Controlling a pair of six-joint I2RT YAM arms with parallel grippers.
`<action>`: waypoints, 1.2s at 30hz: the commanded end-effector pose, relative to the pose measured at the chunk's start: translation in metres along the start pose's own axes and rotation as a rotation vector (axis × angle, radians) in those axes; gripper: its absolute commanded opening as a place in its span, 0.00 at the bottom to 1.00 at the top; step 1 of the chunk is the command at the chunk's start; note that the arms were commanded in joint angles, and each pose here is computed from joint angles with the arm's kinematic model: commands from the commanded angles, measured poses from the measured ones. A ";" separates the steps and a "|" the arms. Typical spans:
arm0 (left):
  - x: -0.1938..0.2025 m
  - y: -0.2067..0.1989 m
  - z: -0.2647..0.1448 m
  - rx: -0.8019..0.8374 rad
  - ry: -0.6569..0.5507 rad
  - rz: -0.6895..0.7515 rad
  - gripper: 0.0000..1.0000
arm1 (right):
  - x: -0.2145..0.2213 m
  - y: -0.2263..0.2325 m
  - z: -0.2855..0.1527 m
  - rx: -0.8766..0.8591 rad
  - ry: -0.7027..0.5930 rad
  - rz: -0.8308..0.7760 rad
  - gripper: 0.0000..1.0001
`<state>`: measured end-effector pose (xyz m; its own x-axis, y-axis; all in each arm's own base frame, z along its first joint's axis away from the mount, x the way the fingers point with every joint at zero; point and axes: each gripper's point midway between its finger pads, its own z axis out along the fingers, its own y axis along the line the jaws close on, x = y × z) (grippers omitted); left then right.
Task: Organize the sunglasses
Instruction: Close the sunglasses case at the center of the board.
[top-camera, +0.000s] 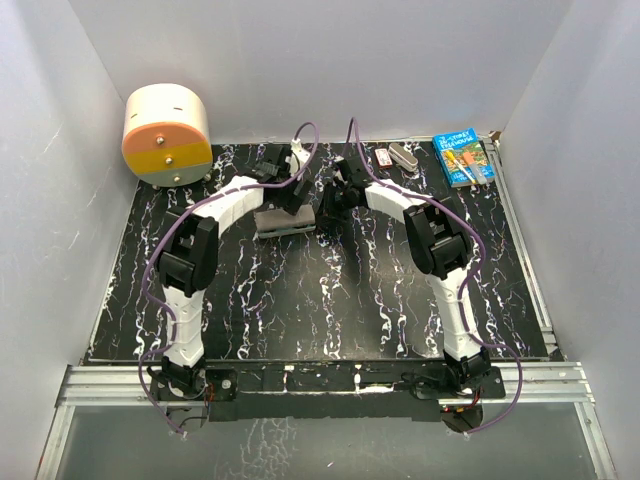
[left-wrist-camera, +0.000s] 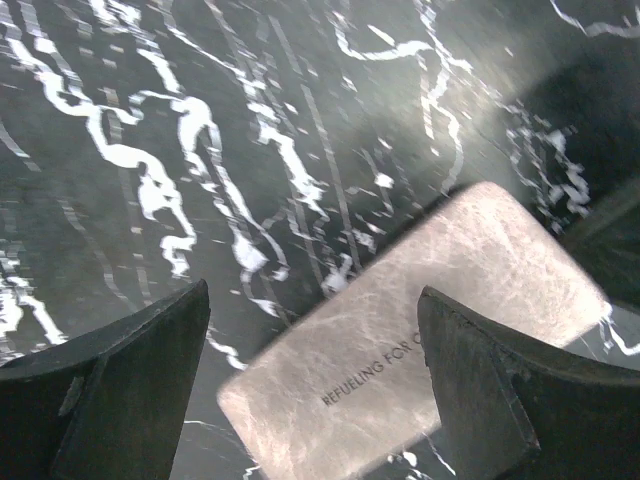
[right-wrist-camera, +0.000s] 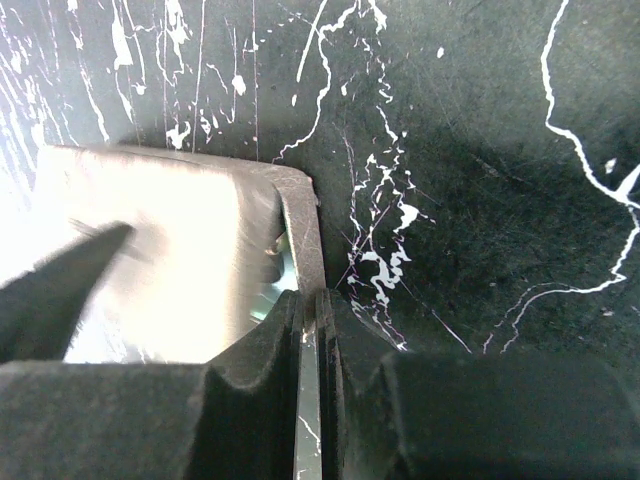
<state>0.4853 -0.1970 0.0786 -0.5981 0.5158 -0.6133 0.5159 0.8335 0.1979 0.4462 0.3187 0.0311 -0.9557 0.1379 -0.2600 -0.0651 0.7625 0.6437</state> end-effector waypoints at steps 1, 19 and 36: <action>0.018 -0.029 -0.017 0.069 0.062 0.018 0.83 | 0.002 -0.013 0.007 0.024 -0.012 0.044 0.08; 0.003 -0.040 -0.021 0.077 0.042 0.045 0.83 | 0.005 -0.002 -0.007 -0.143 0.016 0.061 0.29; -0.022 -0.092 -0.007 0.155 0.003 0.017 0.83 | 0.015 -0.017 -0.012 -0.286 0.038 0.115 0.34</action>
<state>0.4548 -0.2652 0.0795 -0.5612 0.5592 -0.6101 0.6066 0.7795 0.1564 0.4304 0.3010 0.0338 -0.9745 0.1865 -0.1249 -0.0093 0.5225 0.8526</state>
